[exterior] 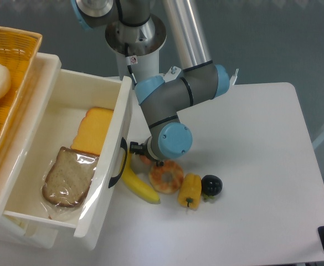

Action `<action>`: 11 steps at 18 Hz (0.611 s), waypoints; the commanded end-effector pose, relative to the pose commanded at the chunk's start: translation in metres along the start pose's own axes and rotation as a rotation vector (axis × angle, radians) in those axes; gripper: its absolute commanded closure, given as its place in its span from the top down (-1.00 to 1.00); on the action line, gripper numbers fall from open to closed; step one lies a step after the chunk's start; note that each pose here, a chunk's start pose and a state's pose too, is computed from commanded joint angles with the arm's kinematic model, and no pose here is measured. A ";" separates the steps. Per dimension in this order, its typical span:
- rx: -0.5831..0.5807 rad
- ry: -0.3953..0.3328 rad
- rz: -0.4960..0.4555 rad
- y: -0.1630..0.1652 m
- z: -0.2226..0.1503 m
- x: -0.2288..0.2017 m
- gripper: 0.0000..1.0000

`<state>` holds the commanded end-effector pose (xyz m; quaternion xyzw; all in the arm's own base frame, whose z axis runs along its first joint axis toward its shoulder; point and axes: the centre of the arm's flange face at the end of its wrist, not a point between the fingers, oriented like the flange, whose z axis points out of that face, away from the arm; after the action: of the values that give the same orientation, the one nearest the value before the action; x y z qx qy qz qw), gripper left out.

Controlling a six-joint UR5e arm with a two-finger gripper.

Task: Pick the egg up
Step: 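Close the gripper around the brown egg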

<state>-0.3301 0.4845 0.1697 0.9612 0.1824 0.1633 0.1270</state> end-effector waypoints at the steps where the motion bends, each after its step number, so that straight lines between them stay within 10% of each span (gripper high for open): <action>1: -0.001 -0.001 0.000 0.000 0.000 0.000 0.20; 11: 0.030 -0.018 0.027 -0.003 -0.017 -0.001 -0.11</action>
<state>-0.3381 0.4901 0.1838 0.9668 0.1710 0.1536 0.1118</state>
